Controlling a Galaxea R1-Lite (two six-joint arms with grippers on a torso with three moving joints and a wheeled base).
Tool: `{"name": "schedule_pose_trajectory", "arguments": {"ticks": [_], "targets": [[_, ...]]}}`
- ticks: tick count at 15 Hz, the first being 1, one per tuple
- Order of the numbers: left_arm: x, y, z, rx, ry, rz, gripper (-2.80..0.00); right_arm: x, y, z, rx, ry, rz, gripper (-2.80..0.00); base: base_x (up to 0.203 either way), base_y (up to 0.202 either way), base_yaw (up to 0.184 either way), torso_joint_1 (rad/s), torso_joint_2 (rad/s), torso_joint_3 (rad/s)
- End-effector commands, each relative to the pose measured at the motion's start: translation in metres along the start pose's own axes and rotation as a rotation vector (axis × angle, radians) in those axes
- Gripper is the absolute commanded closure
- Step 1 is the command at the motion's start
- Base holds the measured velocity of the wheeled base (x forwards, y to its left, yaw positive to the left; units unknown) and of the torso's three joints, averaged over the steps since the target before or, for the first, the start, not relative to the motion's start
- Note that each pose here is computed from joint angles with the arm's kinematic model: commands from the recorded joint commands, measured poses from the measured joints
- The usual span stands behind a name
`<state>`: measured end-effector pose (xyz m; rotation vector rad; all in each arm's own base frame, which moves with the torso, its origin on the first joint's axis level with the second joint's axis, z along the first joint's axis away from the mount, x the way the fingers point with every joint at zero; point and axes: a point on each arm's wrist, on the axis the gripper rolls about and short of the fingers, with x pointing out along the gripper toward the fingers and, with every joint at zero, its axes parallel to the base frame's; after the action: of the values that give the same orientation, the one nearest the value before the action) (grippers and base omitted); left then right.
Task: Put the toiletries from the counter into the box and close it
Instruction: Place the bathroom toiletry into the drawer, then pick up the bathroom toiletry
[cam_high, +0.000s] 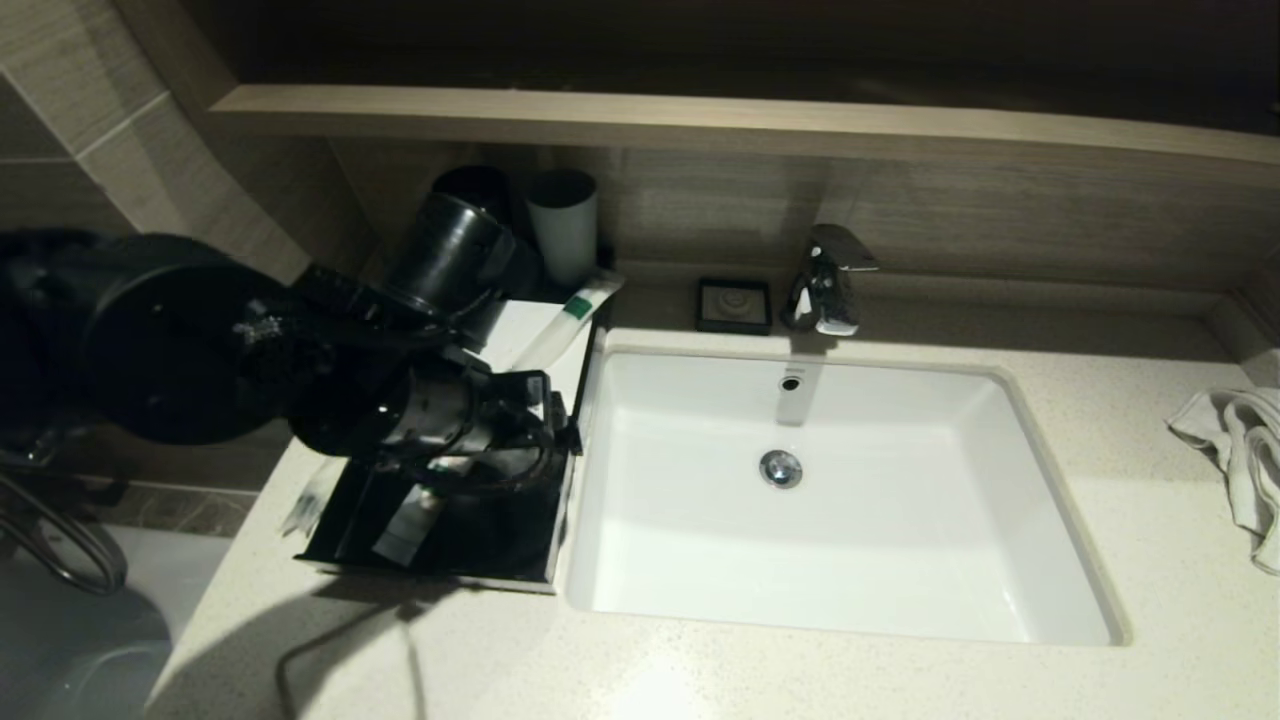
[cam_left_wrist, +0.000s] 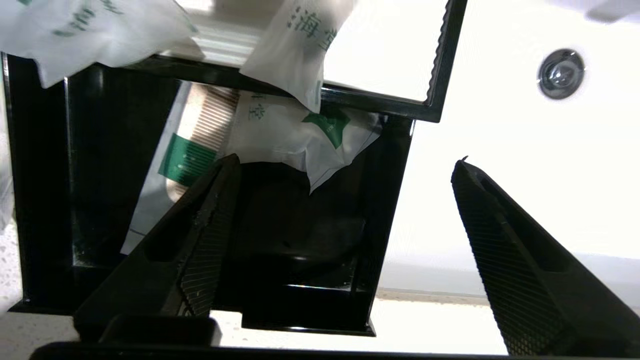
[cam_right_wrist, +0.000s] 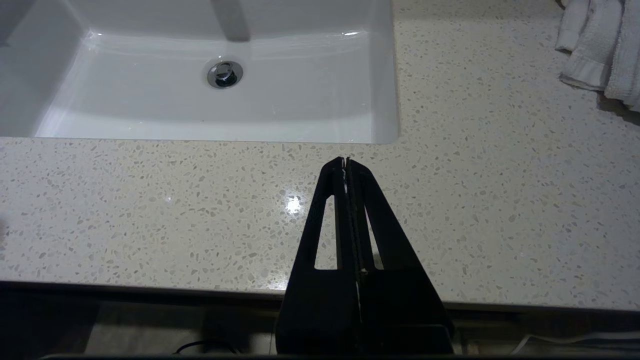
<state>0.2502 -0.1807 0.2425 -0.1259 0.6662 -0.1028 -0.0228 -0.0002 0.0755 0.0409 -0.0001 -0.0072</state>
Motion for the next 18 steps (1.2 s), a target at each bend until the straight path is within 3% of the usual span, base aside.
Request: {"name": "schedule_pose_trajectory", "arguments": {"ticks": [1, 4, 11, 14, 18], "targets": [[-0.015, 0.004, 0.005, -0.016, -0.033, -0.014, 0.00, 0.000, 0.000, 0.000, 0.001, 0.000, 0.000, 0.00, 0.000, 0.000, 0.000, 0.000, 0.00, 0.000], [-0.019, 0.010, 0.009, -0.022, -0.050, -0.006, 0.00, 0.000, 0.000, 0.000, 0.001, 0.000, 0.000, 0.00, 0.000, 0.000, 0.000, 0.000, 0.00, 0.000], [-0.015, 0.050, 0.041, -0.079, -0.131, 0.101, 0.00, 0.000, 0.000, 0.000, 0.001, 0.001, 0.000, 0.00, 0.000, 0.000, 0.000, 0.000, 0.00, 0.000], [-0.007, 0.067, 0.046, -0.069, -0.129, 0.157, 0.00, 0.000, 0.000, 0.000, 0.001, 0.000, 0.000, 0.00, 0.000, 0.000, 0.000, 0.000, 0.00, 0.000], [0.014, 0.076, 0.047, -0.074, -0.098, 0.198, 0.00, 0.000, 0.000, 0.000, 0.001, 0.000, 0.000, 0.00, 0.000, 0.000, 0.000, 0.000, 0.00, 0.000]]}}
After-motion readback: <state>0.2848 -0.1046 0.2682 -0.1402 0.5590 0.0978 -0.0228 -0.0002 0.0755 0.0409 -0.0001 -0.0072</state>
